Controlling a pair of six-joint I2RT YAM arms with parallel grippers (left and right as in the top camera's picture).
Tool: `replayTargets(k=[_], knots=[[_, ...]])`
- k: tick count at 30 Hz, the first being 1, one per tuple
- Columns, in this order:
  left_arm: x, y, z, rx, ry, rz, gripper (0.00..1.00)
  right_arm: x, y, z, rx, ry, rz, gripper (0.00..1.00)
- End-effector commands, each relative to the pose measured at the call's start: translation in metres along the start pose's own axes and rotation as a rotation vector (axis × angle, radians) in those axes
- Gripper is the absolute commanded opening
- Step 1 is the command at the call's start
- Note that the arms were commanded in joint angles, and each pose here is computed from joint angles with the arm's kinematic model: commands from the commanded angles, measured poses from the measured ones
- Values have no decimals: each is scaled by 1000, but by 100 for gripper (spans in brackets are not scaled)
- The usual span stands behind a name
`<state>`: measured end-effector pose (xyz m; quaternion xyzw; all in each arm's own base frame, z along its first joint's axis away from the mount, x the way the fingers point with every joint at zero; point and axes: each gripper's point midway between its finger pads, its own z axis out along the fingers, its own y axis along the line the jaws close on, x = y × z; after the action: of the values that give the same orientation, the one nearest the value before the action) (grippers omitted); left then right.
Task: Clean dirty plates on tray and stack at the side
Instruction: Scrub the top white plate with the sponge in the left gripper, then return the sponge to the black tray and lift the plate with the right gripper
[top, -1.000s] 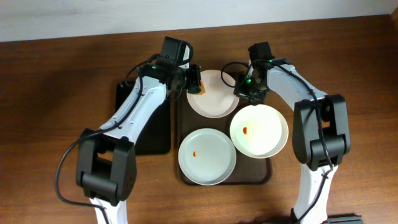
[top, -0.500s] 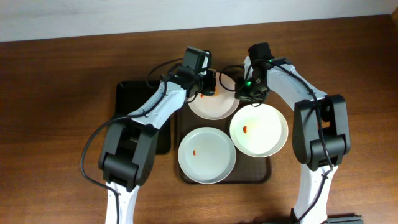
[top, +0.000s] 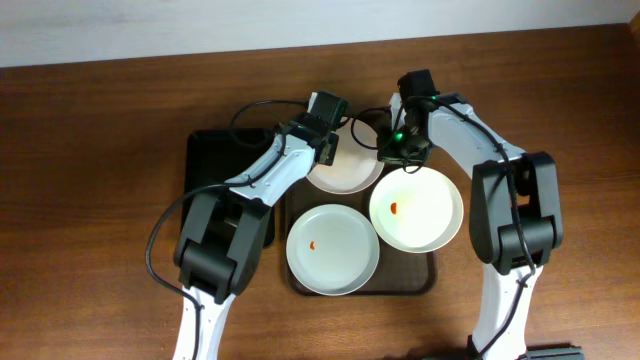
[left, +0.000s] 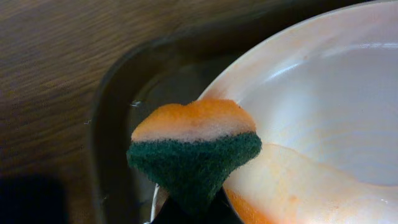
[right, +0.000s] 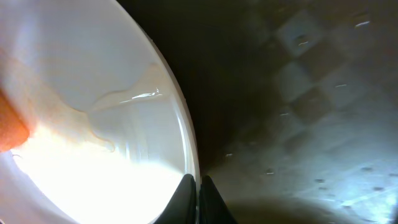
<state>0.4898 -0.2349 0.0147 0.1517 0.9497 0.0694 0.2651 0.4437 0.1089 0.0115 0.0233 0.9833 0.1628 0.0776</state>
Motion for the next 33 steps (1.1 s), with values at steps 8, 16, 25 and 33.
replayTargets(k=[8,16,25,33], knots=[[-30,64,-58,-232,92,-52,0,10,-21,7,102,36,1,4],[-6,140,-114,87,335,-312,0,5,-20,6,98,17,-12,4],[78,169,-50,194,536,-339,0,0,-19,6,93,-1,-41,5],[82,177,-61,174,537,-343,100,-11,-15,1,89,-31,-104,4]])
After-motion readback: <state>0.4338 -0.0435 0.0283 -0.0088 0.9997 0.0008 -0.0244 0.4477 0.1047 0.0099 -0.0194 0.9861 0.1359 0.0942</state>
